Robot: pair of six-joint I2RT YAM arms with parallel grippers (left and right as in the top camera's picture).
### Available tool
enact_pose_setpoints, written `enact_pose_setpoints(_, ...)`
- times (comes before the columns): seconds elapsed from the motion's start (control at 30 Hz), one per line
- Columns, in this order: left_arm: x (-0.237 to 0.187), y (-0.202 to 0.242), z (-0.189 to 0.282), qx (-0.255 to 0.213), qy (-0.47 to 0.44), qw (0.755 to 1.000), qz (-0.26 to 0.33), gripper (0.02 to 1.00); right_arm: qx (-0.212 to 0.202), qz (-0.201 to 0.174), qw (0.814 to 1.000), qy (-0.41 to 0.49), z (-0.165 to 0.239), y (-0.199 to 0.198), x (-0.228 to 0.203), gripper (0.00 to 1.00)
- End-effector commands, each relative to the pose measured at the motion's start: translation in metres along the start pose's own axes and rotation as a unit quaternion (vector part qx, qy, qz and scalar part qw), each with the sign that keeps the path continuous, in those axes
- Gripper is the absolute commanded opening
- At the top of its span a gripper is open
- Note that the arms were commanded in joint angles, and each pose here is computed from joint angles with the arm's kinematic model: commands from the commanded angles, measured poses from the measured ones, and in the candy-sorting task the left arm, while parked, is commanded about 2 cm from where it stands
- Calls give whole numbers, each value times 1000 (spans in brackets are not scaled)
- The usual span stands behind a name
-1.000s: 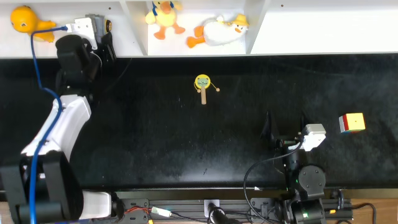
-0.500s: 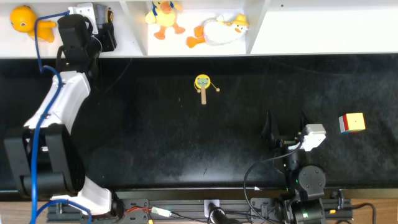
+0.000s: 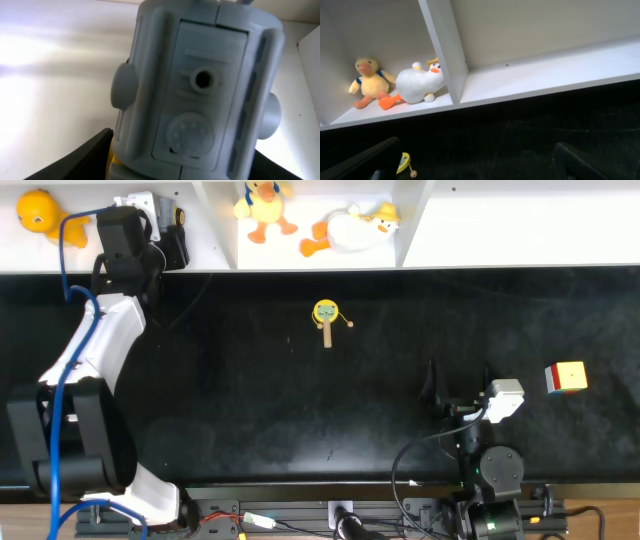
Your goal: Store Toys
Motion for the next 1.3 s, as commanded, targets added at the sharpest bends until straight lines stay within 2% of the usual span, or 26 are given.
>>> enact_pose_setpoints(0.03, 10, 1, 0, 7, -12, 1000, 5, 680, -1, 3, 1000, 0, 0, -1, -3, 996)
enact_pose_setpoints(0.13, 10, 1, 0, 7, -12, 1000, 5, 915, -1, 3, 1000, 0, 0, -1, -3, 996)
enact_pose_setpoints(0.23, 10, 1, 0, 7, -12, 1000, 5, 1000, -1, 4, 1000, 0, 0, -1, -3, 996)
enact_pose_setpoints(0.47, 16, 0, 11, 6, -17, 1000, 5, 1000, -1, 3, 1000, 0, 0, -1, -3, 996)
enact_pose_setpoints(0.8, 36, 1, 75, 6, -23, 1000, 5, 998, -1, 3, 1000, 0, 0, -1, -3, 998)
enact_pose_setpoints(1.13, 11, -1, 132, 2, 76, 997, 9, 1000, -1, 3, 1000, 0, 0, -1, -3, 996)
enact_pose_setpoints(1.3, 1, -2, 176, 2, 101, 995, 20, 998, -1, 4, 1000, 0, 0, -1, -3, 996)
Point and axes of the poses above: each gripper's point midway between its finger pads, its own z axis back along the fingers, its own y axis along the line the jaws close on, x = y × z, the point moved 9 cm from there along z, back along the fingers, and after that the axes turned 7 degrees about -z, right-handed, at the moved point
